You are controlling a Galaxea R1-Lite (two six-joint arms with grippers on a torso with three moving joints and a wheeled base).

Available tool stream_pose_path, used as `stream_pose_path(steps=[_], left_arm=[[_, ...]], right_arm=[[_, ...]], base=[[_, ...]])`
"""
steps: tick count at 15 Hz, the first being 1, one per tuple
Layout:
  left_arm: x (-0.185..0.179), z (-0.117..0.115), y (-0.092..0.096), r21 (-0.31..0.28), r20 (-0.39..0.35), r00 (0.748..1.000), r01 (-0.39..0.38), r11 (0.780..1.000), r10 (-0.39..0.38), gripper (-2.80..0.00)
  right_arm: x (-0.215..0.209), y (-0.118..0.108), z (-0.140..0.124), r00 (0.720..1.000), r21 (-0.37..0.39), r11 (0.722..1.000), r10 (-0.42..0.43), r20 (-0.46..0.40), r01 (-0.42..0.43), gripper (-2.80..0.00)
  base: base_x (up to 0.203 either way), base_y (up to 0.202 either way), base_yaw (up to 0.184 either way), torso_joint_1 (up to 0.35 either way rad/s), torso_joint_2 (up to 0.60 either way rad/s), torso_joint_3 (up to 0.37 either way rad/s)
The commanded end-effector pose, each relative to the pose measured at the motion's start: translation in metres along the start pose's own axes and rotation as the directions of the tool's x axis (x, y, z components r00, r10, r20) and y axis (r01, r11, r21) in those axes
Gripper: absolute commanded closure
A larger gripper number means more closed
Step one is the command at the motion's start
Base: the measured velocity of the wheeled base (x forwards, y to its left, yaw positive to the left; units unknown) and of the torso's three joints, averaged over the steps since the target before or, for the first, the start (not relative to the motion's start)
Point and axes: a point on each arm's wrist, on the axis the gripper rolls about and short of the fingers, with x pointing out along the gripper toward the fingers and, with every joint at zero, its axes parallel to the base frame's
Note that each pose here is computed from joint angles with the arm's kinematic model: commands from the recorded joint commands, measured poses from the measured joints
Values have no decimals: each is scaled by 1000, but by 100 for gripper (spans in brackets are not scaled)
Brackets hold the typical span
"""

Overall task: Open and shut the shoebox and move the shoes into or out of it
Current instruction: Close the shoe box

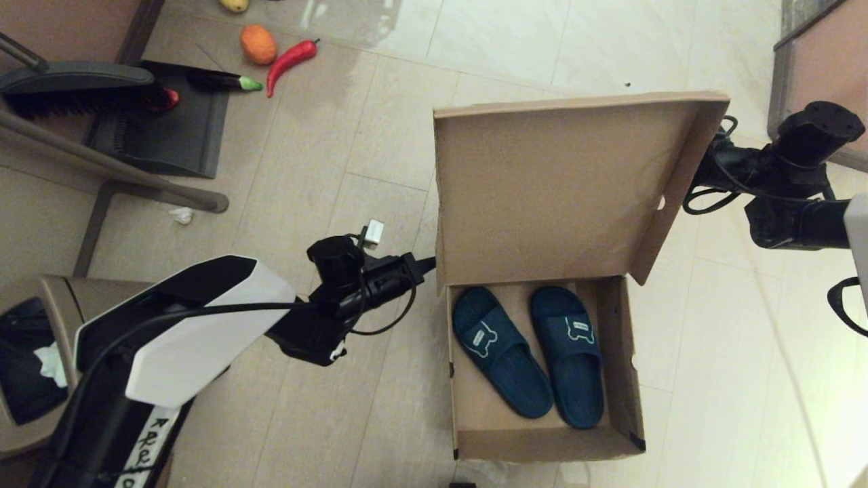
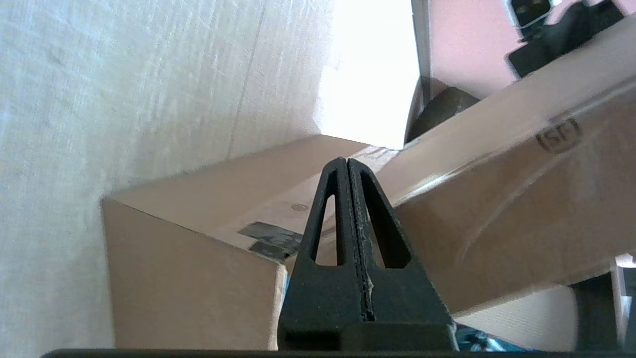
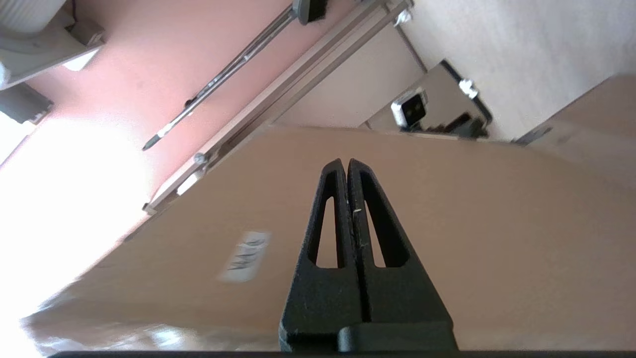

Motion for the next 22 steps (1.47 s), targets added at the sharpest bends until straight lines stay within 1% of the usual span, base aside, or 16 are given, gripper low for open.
stream_pose_path(steps=[1, 3, 5, 7, 8, 10, 12, 13, 15, 17, 20, 21, 22], left_arm=[[0, 4, -2, 18, 12, 1000, 5, 1000, -6, 0], [-1, 10, -7, 32, 25, 1000, 10, 999, -11, 0], [-1, 19, -15, 59, 46, 999, 19, 998, -22, 0], [3, 35, -25, 91, 85, 996, 10, 996, -18, 0], [5, 44, -31, 111, 108, 994, 4, 994, -16, 0], [12, 64, -42, 150, 153, 987, 16, 989, -39, 0], [20, 82, -54, 188, 189, 979, 44, 981, -80, 0], [27, 86, -64, 205, 197, 974, 71, 976, -112, 0], [41, 86, -86, 215, 187, 969, 121, 969, -162, 0], [40, 90, -94, 223, 193, 966, 130, 966, -174, 0], [38, 101, -102, 236, 206, 961, 135, 962, -186, 0], [40, 102, -107, 237, 204, 960, 143, 961, -193, 0], [44, 98, -115, 235, 194, 958, 161, 959, -209, 0]], right_arm=[[-4, 16, -4, 1000, -12, 1000, -5, -15, 5, 0], [-9, 28, -9, 998, 9, 999, -30, -63, 31, 0], [-15, 41, -16, 997, 24, 999, -40, -67, 42, 0], [-24, 55, -23, 994, 72, 995, -63, -85, 70, 0], [-31, 59, -25, 995, 94, 993, -70, -76, 77, 0], [-39, 64, -35, 995, 125, 989, -76, -60, 83, 0], [-43, 64, -48, 995, 171, 981, -80, -53, 88, 0], [-45, 61, -56, 995, 196, 976, -81, -50, 90, 0], [-48, 54, -75, 995, 238, 967, -84, -47, 93, 0], [-50, 49, -94, 995, 258, 962, -85, -47, 94, 0], [-53, 52, -126, 995, 284, 954, -86, -45, 95, 0], [-55, 51, -136, 995, 302, 948, -87, -44, 96, 0], [-57, 50, -146, 995, 318, 943, -89, -41, 97, 0]], base=[[0, 0, 0, 0, 0, 0], [0, 0, 0, 0, 0, 0], [0, 0, 0, 0, 0, 0], [0, 0, 0, 0, 0, 0], [0, 0, 0, 0, 0, 0], [0, 0, 0, 0, 0, 0], [0, 0, 0, 0, 0, 0], [0, 0, 0, 0, 0, 0], [0, 0, 0, 0, 0, 0], [0, 0, 0, 0, 0, 0], [0, 0, 0, 0, 0, 0], [0, 0, 0, 0, 0, 0], [0, 0, 0, 0, 0, 0]])
